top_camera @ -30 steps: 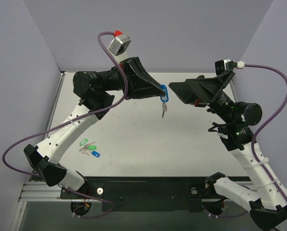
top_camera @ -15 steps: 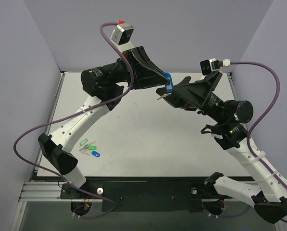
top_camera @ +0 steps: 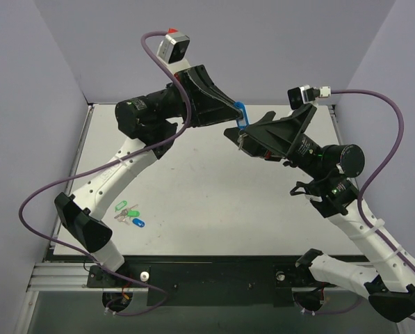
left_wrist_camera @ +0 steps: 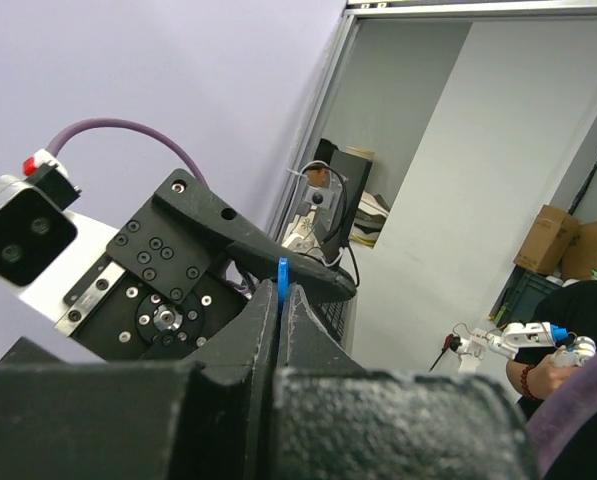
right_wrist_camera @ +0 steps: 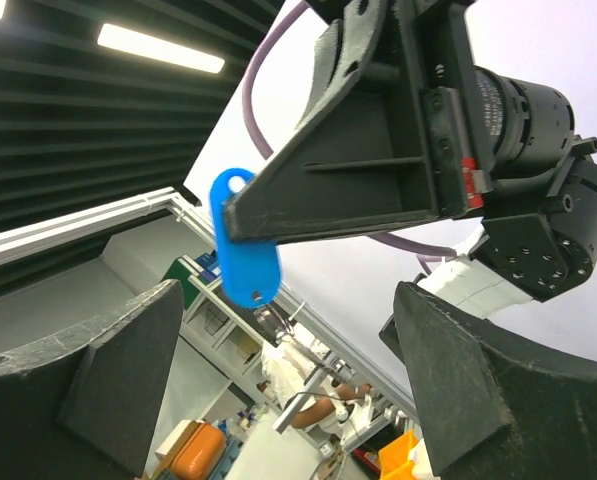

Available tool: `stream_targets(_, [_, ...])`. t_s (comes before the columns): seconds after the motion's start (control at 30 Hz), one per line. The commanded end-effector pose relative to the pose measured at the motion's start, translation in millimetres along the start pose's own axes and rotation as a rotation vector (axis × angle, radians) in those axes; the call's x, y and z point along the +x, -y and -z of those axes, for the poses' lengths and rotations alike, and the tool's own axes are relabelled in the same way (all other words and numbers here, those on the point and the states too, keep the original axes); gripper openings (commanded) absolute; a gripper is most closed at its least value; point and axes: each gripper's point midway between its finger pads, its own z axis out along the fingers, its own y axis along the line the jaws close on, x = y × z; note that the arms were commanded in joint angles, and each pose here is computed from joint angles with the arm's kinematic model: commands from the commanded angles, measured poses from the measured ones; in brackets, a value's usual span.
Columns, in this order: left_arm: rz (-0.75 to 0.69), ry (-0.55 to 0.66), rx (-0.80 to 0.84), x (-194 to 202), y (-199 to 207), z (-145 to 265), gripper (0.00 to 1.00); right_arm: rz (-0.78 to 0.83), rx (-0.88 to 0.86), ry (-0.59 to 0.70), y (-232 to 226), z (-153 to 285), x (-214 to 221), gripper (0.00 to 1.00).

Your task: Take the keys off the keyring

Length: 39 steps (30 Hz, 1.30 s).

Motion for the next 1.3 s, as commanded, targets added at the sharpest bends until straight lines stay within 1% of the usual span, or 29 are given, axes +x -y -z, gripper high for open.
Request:
stream_targets(0.0, [-0.082, 0.033, 0.031, -12, 23, 4, 0.00, 0.077, -0.125, 0.015, -47, 1, -3, 0.80])
stream_targets(0.1, [-0.083, 0.043, 0.019, -14, 19, 8, 0.00, 0.077, -0.126, 0.017, -47, 1, -3, 0.76])
stream_targets(0.4, [-0.099, 0.081, -0.020, -20, 14, 20, 0.00, 0.074, -0.120, 0.018, -47, 2, -1, 0.69])
stream_targets(0.57, [-0.105, 0.102, -0.038, -23, 13, 27, 0.00, 0.073, -0.095, 0.032, -39, 3, -3, 0.66])
stream_targets(0.93, [-0.135, 0.121, -0.101, -25, 9, 33, 0.00, 0.062, -0.050, 0.081, -25, 2, -11, 0.55])
stream_targets(1.27, [-0.142, 0.130, -0.148, -24, 3, 36, 0.00, 0.042, -0.026, 0.081, -13, -2, -11, 0.44])
